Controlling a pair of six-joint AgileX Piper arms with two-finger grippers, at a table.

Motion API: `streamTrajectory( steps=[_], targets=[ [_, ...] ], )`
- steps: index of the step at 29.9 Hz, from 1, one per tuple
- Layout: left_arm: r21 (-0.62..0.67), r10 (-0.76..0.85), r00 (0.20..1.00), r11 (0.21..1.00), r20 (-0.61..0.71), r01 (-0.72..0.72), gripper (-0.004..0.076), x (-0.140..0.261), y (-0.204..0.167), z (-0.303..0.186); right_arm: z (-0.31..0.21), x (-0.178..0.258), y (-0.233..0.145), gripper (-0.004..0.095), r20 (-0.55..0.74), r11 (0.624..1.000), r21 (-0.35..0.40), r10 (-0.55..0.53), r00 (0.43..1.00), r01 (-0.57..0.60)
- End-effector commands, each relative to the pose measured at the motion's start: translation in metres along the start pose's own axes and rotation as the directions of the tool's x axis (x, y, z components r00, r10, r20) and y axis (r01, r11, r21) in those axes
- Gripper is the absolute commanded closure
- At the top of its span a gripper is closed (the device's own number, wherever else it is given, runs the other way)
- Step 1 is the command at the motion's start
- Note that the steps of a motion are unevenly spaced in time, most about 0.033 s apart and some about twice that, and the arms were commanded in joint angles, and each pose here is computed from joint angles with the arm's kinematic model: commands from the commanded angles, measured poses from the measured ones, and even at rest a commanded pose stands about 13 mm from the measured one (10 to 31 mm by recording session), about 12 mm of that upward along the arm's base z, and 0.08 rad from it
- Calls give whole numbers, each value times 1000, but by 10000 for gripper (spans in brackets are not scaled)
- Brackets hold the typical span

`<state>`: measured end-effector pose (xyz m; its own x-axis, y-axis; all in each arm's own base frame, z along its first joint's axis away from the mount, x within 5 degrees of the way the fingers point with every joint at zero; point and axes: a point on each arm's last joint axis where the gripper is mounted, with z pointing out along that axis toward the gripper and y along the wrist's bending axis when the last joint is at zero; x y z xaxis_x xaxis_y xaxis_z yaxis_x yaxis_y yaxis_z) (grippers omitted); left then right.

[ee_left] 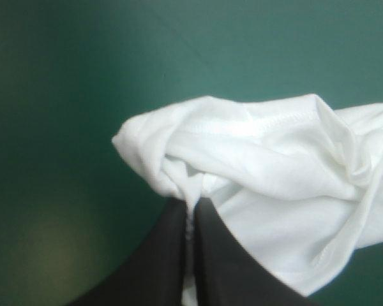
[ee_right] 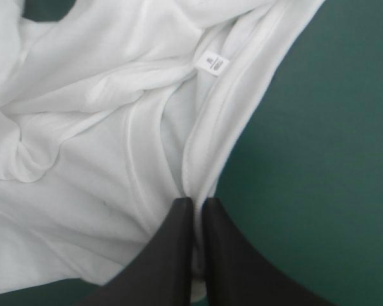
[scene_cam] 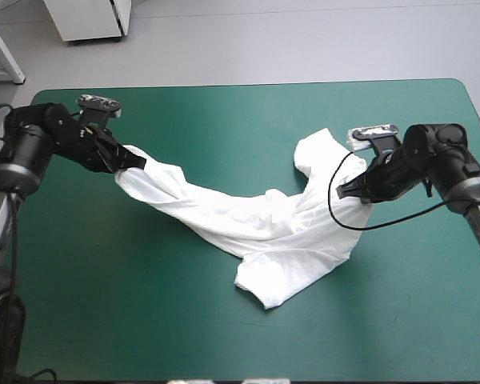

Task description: Fold the cloth

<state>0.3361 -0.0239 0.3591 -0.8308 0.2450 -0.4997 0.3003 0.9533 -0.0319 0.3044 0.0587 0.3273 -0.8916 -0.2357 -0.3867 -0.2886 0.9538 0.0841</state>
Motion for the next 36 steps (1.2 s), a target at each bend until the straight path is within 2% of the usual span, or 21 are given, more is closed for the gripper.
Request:
streamTrajectory(
  steps=[1, 4, 8, 15, 19, 22, 28, 31, 33, 36],
  targets=[
    [-1, 15, 979, 1000, 202, -15, 734, 4, -17, -71, -69, -4, 9, 921, 198, 1000, 21, -13, 980, 9],
    [6, 22, 957, 1000, 290, -25, 734, 15, -29, -108, -114, 0, 15, 921, 303, 999, 30, -25, 953, 17],
    [15, 19, 909, 999, 417, -28, 734, 23, -41, -152, -176, 10, 25, 921, 465, 999, 37, -23, 885, 7],
    [7, 26, 695, 999, 719, -45, 734, 29, -64, -255, -276, 60, 43, 921, 720, 998, 58, -53, 692, 16],
    [5, 50, 616, 996, 786, -87, 734, 44, -78, -295, -312, 93, 53, 921, 804, 999, 37, -47, 593, 29],
    [-1, 62, 600, 995, 798, -101, 734, 68, -88, -314, -331, 119, 62, 921, 841, 999, 9, -36, 539, 53],
    [18, 76, 629, 990, 773, -143, 734, 134, -101, -343, -353, 167, 79, 921, 883, 988, -75, 4, 468, 134],
    [85, 29, 592, 983, 805, -164, 734, 160, -105, -357, -362, 184, 84, 921, 899, 983, -114, 40, 435, 145],
    [127, -17, 585, 981, 811, -147, 734, 168, -107, -361, -364, 189, 87, 921, 898, 975, -158, 76, 434, 157],
    [173, -43, 601, 972, 798, -160, 734, 168, -110, -358, -358, 186, 90, 920, 874, 958, -232, 129, 468, 169]
  ],
)
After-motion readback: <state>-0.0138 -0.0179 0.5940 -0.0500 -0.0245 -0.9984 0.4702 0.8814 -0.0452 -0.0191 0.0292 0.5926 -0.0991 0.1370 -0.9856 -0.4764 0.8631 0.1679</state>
